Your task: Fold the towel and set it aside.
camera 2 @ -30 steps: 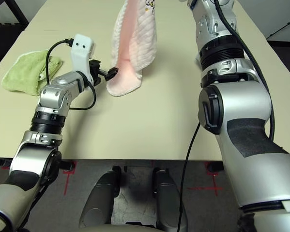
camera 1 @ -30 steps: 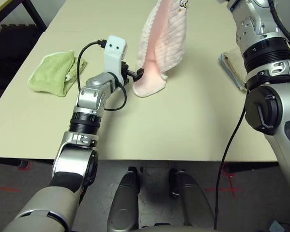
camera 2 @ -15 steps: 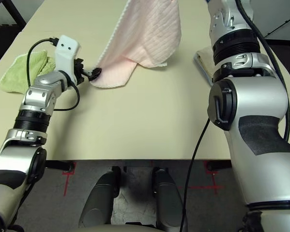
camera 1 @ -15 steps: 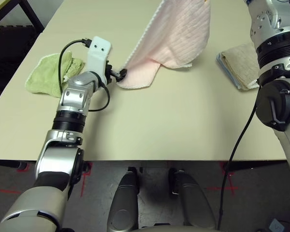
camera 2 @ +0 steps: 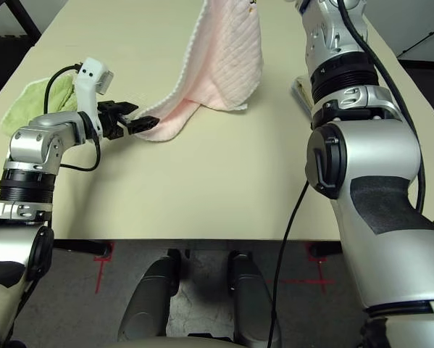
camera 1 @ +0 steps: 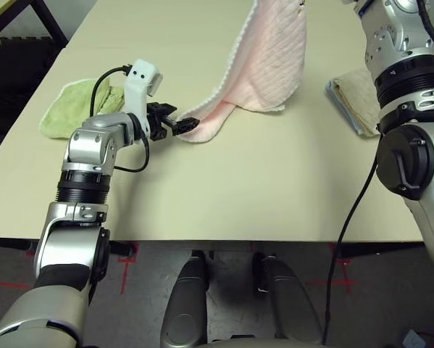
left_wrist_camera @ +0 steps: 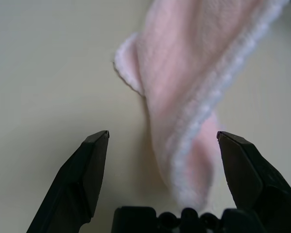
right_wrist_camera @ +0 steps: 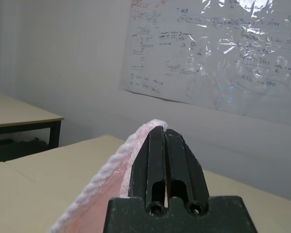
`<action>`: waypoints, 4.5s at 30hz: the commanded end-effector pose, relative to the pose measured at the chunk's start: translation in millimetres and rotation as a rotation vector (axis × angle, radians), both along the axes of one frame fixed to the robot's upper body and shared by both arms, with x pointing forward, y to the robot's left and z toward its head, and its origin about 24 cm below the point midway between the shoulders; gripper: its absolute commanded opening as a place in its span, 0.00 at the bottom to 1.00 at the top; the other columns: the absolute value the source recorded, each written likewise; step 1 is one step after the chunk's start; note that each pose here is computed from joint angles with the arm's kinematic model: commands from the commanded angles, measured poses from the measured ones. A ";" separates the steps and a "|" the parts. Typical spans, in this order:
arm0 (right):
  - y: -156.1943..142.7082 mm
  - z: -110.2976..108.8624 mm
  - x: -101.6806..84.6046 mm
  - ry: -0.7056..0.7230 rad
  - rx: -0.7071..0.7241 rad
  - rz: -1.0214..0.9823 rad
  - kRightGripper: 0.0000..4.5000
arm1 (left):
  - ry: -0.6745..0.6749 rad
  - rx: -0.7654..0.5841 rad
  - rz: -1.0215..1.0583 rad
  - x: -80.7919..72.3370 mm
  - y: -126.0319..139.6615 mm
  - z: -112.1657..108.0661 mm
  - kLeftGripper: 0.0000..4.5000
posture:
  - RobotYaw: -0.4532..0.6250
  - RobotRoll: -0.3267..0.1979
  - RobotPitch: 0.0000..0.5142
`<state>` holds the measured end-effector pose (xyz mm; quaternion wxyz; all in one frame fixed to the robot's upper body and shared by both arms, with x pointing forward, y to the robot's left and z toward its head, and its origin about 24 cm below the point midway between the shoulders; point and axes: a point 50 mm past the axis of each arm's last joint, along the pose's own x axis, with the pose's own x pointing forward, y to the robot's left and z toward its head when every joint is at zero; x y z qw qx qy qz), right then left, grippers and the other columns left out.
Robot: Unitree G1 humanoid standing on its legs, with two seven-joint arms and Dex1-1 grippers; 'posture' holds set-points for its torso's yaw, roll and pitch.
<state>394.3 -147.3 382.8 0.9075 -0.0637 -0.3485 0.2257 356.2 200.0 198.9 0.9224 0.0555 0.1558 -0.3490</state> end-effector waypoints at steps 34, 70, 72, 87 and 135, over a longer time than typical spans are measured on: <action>-9.8 -7.3 0.8 0.012 -0.002 -0.020 0.00 | 0.130 0.007 0.032 -11.2 24.0 -2.3 0.00 | 0.46 0.62 0.40; -96.2 -128.5 6.1 0.803 -0.237 -0.090 0.00 | -0.238 0.083 0.406 35.2 83.2 82.2 0.00 | 0.41 0.62 0.50; -91.8 -126.5 13.6 0.763 -0.215 -0.180 0.00 | -0.278 0.088 0.474 40.2 81.5 84.4 0.00 | 0.41 0.62 0.51; -80.3 -67.5 8.2 0.196 -0.013 -0.146 0.00 | -0.606 -0.208 0.277 35.3 56.5 145.7 0.00 | 0.40 0.62 0.50; -149.5 -200.0 -87.5 1.177 -0.975 0.546 0.00 | 0.336 0.676 -0.359 -57.0 146.4 40.3 0.00 | 0.42 0.62 0.52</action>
